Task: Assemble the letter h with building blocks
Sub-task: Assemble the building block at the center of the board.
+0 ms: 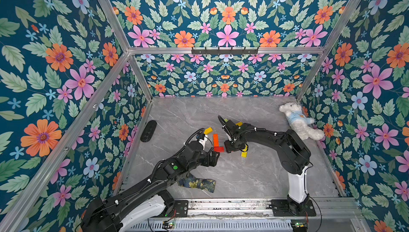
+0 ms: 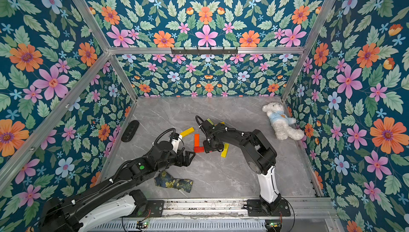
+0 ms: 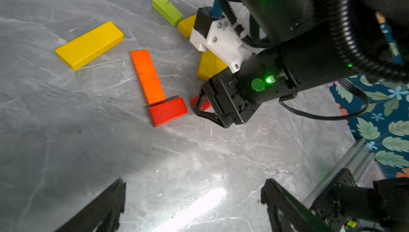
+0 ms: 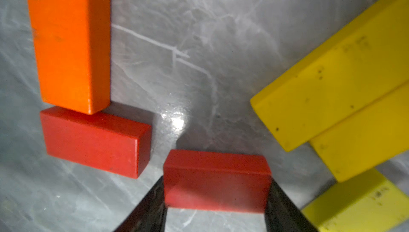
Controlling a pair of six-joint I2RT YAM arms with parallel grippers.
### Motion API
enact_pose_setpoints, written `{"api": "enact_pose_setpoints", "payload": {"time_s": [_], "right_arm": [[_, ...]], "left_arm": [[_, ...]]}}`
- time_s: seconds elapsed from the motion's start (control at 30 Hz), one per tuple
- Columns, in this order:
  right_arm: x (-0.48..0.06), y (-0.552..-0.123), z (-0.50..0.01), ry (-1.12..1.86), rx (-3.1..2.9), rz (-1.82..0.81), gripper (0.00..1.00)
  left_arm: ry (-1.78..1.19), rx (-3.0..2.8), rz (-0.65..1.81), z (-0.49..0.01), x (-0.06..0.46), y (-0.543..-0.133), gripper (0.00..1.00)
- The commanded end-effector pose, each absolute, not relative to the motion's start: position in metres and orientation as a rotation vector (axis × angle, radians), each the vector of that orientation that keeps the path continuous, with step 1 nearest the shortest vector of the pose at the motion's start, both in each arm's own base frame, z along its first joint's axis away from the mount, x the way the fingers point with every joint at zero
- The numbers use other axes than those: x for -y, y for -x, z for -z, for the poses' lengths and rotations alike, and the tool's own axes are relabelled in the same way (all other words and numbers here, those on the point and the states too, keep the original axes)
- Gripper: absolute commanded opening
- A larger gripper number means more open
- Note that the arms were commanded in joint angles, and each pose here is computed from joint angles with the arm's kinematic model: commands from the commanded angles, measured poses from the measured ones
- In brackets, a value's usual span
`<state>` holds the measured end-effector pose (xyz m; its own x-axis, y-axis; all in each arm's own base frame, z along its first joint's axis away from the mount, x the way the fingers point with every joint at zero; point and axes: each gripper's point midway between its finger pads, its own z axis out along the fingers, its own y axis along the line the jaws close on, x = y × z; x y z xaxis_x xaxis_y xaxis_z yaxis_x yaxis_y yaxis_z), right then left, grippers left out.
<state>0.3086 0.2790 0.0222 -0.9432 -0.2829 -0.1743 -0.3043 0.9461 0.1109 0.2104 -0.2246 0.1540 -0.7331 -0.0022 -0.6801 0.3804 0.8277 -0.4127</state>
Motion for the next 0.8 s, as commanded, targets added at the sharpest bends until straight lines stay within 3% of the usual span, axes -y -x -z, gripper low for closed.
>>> {"api": "enact_pose_setpoints", "payload": {"time_s": [0.0, 0.17, 0.33, 0.53, 0.77], "right_arm": [[-0.28, -0.307, -0.019, 0.437, -2.96, -0.204, 0.64], [-0.278, -0.308, -0.019, 0.411, -2.954, -0.199, 0.75], [-0.278, -0.313, -0.031, 0.372, -2.915, -0.203, 0.79], [-0.274, -0.315, -0.045, 0.304, -2.869, -0.23, 0.76], [-0.271, -0.309, -0.044, 0.252, -2.865, -0.271, 0.65]], "left_arm": [[-0.24, -2.298, 0.687, -0.156, 0.22, -0.213, 0.99], [-0.251, -2.29, 0.712, -0.16, 0.223, -0.211, 0.99], [-0.251, -2.276, 0.73, -0.165, 0.223, -0.211, 0.99], [-0.247, -2.27, 0.734, -0.167, 0.222, -0.21, 0.99], [-0.246, -2.277, 0.724, -0.164, 0.222, -0.21, 0.99]]}}
